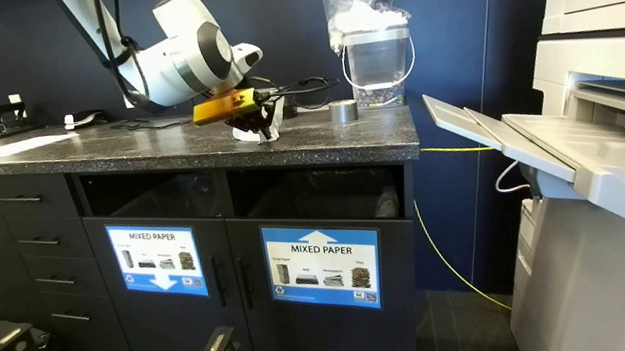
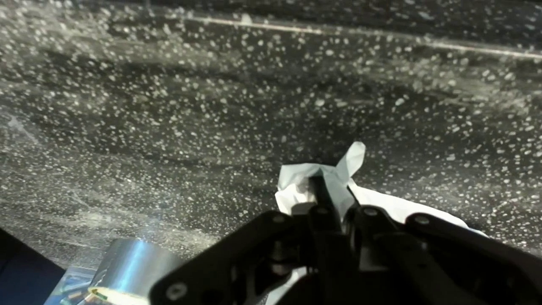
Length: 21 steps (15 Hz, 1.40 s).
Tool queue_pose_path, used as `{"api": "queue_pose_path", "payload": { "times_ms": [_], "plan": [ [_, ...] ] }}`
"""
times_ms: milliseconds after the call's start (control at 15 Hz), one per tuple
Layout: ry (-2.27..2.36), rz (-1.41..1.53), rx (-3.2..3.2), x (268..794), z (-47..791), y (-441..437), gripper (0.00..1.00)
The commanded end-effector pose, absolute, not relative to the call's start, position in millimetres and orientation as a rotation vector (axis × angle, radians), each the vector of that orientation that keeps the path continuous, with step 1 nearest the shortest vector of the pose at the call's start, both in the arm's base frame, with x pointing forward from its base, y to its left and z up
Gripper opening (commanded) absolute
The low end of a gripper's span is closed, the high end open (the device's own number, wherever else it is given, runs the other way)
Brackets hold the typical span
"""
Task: Put the two tissues into the rubbish can.
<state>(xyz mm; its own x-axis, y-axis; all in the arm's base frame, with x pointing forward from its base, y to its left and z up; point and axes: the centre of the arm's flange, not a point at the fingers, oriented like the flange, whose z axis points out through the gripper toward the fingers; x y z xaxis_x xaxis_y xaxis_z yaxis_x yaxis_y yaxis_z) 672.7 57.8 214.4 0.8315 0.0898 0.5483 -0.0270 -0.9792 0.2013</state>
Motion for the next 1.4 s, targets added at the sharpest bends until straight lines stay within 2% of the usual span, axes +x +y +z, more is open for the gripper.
{"api": "queue_pose_path", "payload": {
  "times_ms": [0, 933, 1333],
  "plan": [
    [0.122, 0.662, 2.821, 651.9, 216.7, 50.9, 0.08],
    [0.178, 0.094, 2.885, 536.8, 223.0, -4.6, 0.08],
    [0.074, 0.028, 2.948, 475.2, 210.9, -40.0, 0.08]
  ]
}}
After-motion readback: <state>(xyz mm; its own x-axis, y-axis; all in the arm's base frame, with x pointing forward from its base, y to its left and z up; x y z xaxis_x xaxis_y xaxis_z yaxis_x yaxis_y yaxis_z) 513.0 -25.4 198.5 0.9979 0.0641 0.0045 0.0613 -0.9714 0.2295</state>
